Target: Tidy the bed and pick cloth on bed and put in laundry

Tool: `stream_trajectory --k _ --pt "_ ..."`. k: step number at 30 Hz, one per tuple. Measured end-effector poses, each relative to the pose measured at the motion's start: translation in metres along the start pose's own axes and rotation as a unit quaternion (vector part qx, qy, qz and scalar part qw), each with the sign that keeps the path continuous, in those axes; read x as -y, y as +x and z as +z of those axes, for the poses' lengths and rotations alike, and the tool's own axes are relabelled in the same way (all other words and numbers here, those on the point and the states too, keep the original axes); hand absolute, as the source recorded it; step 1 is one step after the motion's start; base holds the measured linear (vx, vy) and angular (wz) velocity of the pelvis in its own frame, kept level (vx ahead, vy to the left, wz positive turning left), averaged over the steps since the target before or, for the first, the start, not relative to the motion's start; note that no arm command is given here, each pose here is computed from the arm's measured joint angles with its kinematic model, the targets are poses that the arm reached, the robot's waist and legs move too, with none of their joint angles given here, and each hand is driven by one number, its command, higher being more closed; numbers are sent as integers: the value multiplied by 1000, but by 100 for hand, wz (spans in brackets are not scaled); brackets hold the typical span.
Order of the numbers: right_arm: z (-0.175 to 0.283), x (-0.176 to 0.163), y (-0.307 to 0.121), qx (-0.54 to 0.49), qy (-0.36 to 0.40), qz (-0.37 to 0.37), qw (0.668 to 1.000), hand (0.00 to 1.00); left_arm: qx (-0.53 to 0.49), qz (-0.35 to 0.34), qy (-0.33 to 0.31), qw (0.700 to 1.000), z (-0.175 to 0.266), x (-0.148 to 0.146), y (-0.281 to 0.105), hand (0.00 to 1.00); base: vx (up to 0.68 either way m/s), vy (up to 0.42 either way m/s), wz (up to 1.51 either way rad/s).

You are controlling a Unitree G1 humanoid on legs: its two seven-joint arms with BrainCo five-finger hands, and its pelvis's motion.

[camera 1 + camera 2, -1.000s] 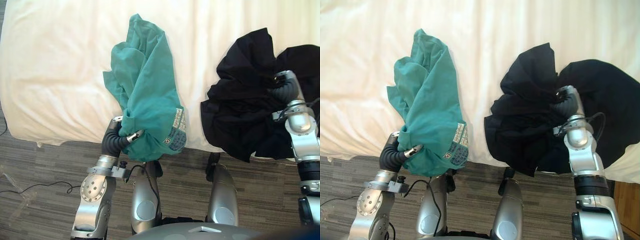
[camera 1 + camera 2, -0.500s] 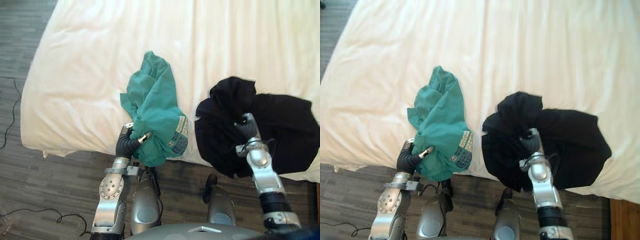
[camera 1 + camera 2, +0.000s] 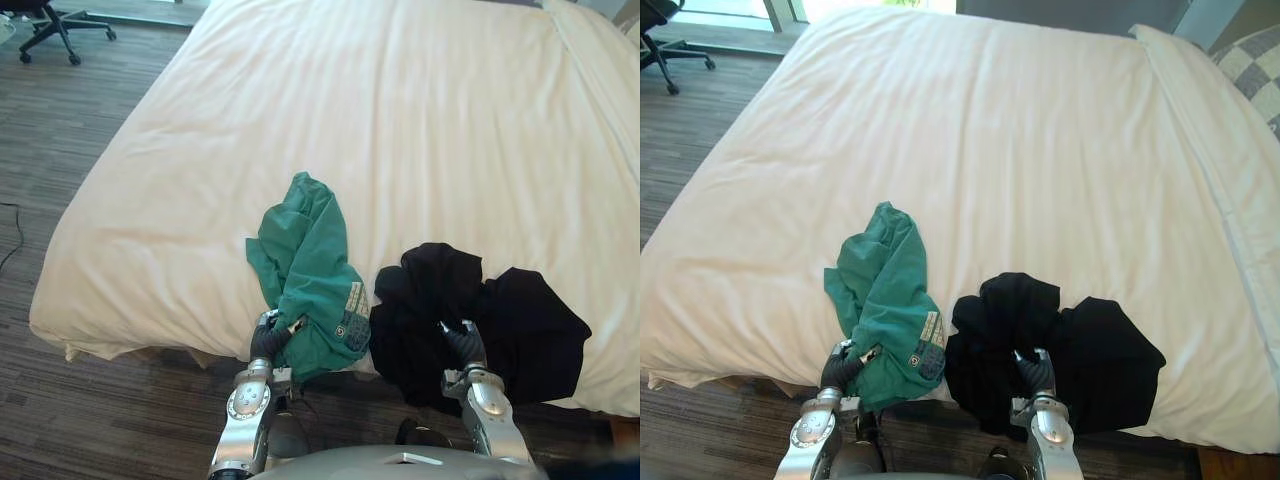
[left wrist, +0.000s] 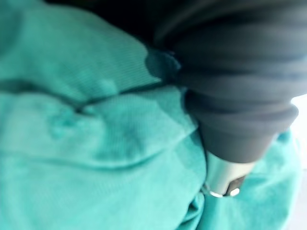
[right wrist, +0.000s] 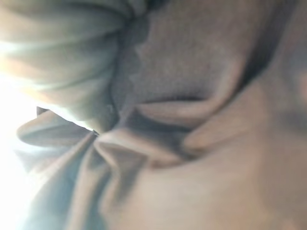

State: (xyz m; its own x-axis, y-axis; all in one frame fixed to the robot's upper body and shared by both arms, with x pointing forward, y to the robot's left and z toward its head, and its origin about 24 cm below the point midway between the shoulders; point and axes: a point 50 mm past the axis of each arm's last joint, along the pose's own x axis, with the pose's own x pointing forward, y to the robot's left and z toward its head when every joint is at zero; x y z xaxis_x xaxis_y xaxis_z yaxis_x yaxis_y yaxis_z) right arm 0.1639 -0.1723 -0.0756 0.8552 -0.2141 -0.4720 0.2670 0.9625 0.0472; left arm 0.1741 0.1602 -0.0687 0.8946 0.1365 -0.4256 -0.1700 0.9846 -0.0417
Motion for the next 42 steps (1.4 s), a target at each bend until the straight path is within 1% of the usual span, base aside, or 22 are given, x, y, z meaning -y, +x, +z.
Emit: stream_trajectory --k 4,5,7,10,12,15,21,24,27,30,32,33,35,38,39,40,42 --pt "-24 7 -19 -43 61 -34 997 100 -18 21 -7 1000 -10 -2 -6 100 -17 -54 78" --pt "-26 8 -22 -47 69 -37 996 100 -21 28 -5 999 -11 -4 -8 100 -5 -181 50" --pt "-16 4 -25 -22 94 -36 995 100 -26 52 -21 998 -15 -11 -14 100 -19 -252 32" --pt "-8 6 -30 0 94 -39 995 100 -33 60 -66 995 -18 -4 -22 100 -27 -192 47" --pt "-12 5 -36 -8 92 -37 995 100 -26 68 -80 994 -16 -7 -26 100 40 -79 49" --pt "-16 -6 -46 -16 90 -12 996 100 6 79 -89 993 -5 -12 -31 100 26 -31 64" --pt "-18 -18 -51 -15 87 23 996 100 -8 91 -120 989 -13 -13 -45 100 -25 -20 98" --pt "-15 -17 -46 -10 82 22 996 100 2 97 -137 986 -9 -15 -48 100 -62 -17 144" --pt "-15 -11 -45 -11 81 11 997 100 18 94 -137 986 0 -14 -40 100 28 28 181" --pt "-15 -6 -45 -10 68 10 998 100 6 111 -156 981 -5 -15 -42 100 100 106 163" --pt "-17 -11 -40 -15 71 14 997 100 10 114 -160 980 -3 -19 -38 100 167 115 87" --pt "-21 -15 -36 -20 69 18 997 100 -25 123 -160 979 -20 -21 -46 100 196 56 46" --pt "-30 -22 -30 -43 69 22 996 100 -47 114 -146 982 -29 -21 -43 100 161 111 83" --pt "-32 -29 -20 -50 57 37 996 100 -44 96 -133 985 -26 -19 -32 100 47 67 96" --pt "-27 -31 -17 -40 51 43 997 100 -35 90 -125 987 -19 -22 -22 100 46 29 124" --pt "-28 -35 -17 -41 58 44 997 100 -30 91 -119 988 -17 -28 -20 100 140 12 125" --pt "-27 -33 -16 -37 63 38 997 100 -19 86 -118 989 -12 -30 -17 100 206 22 78"
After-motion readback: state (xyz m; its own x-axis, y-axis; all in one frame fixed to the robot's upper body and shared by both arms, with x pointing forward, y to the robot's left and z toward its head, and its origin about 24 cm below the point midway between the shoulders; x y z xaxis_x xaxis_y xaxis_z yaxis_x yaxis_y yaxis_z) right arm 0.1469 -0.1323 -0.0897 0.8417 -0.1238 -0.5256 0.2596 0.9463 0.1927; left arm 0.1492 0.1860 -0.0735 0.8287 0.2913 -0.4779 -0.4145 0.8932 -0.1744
